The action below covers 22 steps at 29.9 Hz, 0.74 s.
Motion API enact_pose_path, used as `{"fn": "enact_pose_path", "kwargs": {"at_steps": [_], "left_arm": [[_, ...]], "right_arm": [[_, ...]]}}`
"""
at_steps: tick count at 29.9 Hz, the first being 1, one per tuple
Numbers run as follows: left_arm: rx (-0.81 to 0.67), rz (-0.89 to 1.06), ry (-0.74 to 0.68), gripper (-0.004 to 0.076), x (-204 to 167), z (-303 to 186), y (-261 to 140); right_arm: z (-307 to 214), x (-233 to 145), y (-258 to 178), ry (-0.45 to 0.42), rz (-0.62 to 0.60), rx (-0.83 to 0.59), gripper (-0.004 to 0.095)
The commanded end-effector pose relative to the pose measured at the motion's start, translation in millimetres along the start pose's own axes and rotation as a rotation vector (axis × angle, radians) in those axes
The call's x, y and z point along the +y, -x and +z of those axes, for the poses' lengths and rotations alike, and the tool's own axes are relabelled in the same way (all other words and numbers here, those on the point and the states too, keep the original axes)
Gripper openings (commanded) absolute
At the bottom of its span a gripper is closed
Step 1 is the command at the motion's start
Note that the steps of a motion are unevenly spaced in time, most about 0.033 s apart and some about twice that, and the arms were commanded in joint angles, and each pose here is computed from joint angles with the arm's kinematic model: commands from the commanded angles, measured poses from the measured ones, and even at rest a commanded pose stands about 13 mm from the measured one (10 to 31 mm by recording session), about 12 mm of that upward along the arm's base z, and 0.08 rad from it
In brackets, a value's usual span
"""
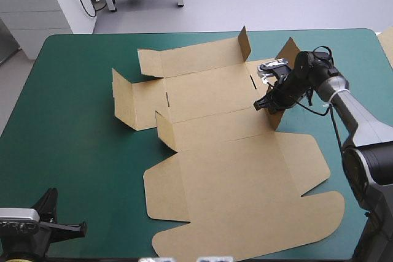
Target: Fold the box
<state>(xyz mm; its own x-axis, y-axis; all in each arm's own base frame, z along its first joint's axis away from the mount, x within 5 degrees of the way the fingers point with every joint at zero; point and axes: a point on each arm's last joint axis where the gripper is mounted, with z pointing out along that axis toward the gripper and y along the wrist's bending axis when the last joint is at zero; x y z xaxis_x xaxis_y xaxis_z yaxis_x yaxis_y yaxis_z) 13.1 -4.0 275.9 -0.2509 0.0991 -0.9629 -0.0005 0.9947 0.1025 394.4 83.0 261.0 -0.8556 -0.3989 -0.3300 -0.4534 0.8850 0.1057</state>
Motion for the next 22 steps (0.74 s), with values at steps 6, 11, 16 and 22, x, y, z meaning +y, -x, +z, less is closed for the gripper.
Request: {"fn": "enact_pose_path", "kwargs": {"at_steps": [6,11,16,22], "left_arm": [[-0.099,-0.010,-0.003,-0.0008,0.6,-4.6,12.3],[-0.099,-0.010,-0.003,-0.0008,0.6,-4.6,12.3],[-0.099,-0.010,-0.003,-0.0008,0.6,-4.6,12.3],[-0.099,-0.010,-0.003,-0.0008,0.6,-4.6,12.3]], "right_arm": [[-29.1,35.6,31.6,0.104,-0.497,-0.108,-0.0021],[-23.1,64.4,54.3,-0.012,-0.726,-0.103,-0.0021],[-15.5,92.8,76.9,-0.065,-0.899,-0.185,-0.0021],[-14.3,122.7,91.3,-0.103,-1.054,-0.288,-0.0021]]}}
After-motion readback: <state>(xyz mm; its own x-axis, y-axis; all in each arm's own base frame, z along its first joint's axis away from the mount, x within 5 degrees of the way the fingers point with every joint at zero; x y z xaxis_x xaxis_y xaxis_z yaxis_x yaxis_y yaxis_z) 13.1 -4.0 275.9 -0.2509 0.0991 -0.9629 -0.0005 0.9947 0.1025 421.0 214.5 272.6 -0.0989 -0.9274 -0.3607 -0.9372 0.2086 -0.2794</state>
